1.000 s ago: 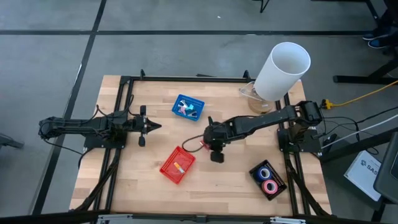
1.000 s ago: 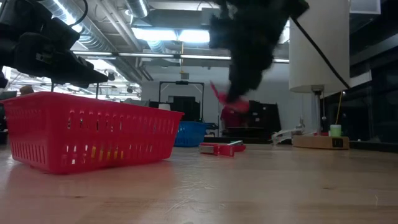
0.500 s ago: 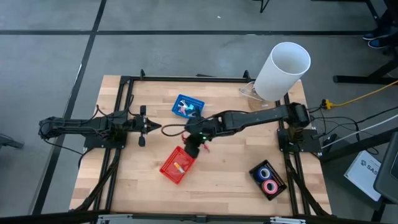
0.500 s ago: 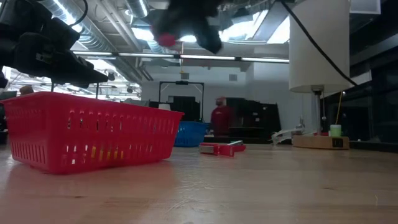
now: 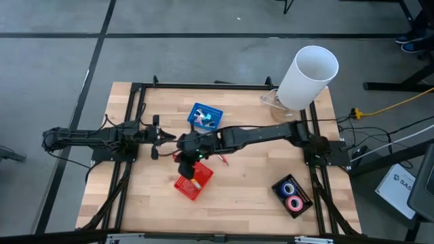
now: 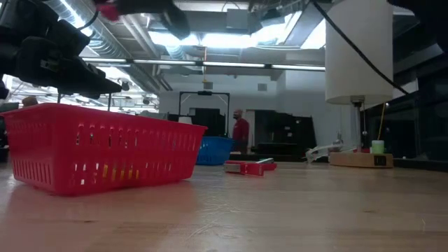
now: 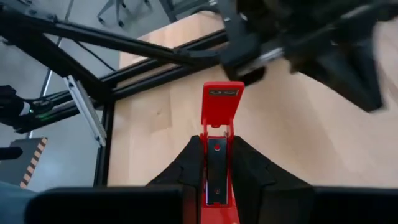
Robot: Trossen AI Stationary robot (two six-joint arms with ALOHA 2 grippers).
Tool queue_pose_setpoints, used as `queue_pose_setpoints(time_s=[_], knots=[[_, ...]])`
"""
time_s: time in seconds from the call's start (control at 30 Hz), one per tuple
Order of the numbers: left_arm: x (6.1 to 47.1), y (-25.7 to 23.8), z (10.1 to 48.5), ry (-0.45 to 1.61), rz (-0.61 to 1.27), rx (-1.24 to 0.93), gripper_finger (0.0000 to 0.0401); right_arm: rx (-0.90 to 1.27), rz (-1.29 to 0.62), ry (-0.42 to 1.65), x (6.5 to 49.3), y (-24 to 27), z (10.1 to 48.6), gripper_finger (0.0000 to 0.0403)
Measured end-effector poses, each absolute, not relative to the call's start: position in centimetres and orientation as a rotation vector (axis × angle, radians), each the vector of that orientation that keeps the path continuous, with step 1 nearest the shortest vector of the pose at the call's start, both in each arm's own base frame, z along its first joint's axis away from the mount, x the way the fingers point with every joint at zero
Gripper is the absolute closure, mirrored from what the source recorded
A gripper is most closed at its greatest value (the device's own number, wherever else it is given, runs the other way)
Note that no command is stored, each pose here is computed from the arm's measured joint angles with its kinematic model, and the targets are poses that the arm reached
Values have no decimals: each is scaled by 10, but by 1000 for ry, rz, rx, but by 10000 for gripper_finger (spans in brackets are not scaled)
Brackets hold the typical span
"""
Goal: Pick and place Stapler, Stapler remover, tape
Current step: Put the red stapler into the red bin
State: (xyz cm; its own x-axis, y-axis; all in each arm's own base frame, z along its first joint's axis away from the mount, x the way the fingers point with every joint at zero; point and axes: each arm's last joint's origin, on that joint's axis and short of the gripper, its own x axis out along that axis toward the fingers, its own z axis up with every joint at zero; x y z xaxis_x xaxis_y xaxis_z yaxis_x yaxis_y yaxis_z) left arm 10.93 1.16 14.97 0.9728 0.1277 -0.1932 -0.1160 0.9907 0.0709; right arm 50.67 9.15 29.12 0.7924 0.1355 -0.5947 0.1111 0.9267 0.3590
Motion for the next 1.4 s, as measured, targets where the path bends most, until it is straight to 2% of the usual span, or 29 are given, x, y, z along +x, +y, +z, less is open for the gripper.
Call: queue_pose_setpoints(time_s=[0.2, 0.37, 0.6, 0.97, 1.2, 1.4], knots=[[109, 12, 149, 202, 123, 59, 391, 375, 33, 660, 520, 108, 274, 351], [109, 12, 150, 199, 123, 59, 392, 334, -32, 678, 520, 119, 264, 348], [109, 12, 150, 200, 123, 59, 390, 269, -84, 876, 512, 119, 233, 347], [109, 12, 150, 199, 123, 59, 388, 248, -60, 1024, 503, 120, 183, 329], [109, 12, 150, 199, 123, 59, 392, 206, 42, 1000, 499, 140, 167, 308], [109, 12, 150, 199, 123, 59, 389, 227, 37, 983, 499, 143, 161, 306]])
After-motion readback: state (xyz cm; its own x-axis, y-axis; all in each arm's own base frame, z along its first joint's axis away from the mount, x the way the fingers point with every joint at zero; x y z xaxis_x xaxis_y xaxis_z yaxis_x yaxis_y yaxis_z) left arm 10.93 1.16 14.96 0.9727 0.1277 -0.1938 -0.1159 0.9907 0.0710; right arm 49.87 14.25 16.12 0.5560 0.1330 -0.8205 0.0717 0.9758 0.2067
